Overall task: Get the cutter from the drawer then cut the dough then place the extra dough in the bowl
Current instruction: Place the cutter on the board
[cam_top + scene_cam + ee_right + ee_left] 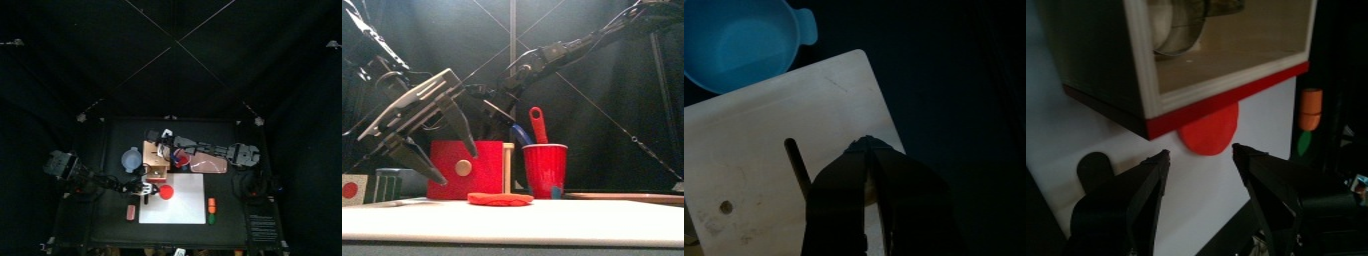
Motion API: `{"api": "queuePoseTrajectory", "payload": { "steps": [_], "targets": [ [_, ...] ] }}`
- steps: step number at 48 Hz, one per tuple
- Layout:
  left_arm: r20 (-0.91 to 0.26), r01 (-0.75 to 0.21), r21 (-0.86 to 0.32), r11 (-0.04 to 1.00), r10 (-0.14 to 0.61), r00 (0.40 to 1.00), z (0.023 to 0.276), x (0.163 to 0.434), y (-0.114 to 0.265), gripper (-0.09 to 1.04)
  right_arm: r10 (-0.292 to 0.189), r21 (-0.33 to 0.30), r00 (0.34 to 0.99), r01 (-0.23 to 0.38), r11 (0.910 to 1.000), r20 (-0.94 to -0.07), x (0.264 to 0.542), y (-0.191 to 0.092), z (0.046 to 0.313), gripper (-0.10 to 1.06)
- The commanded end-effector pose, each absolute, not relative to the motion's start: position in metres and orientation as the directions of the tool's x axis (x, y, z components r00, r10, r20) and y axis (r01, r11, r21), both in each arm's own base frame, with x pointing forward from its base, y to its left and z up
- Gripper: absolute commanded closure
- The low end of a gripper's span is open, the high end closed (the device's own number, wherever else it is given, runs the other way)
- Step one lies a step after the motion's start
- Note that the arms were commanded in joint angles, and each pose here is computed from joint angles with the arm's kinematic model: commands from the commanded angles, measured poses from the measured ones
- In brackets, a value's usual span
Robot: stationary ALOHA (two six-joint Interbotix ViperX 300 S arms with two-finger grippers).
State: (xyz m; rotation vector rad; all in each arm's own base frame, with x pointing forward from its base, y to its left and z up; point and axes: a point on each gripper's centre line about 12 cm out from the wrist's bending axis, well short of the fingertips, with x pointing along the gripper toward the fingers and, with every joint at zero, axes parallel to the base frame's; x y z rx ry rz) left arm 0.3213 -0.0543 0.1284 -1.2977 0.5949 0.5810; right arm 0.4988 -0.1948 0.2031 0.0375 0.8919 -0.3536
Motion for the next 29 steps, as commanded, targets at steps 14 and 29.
{"api": "queuePoseTrajectory", "payload": {
  "steps": [14, 29],
  "targets": [
    [-0.598, -0.471, -0.72, 0.51, -0.111, 0.794, 0.176, 0.285, -0.047, 0.07, -0.299, -0.122, 0.657, 0.301, 0.9457, -0.692, 0.494, -0.176, 0.277, 0.94],
    [-0.417, -0.264, -0.585, 0.767, -0.005, 0.909, 0.222, 0.233, -0.001, 0.07, -0.223, -0.135, 0.659, 0.182, 0.974, -0.719, 0.483, -0.111, 0.289, 0.83]
  ]
}}
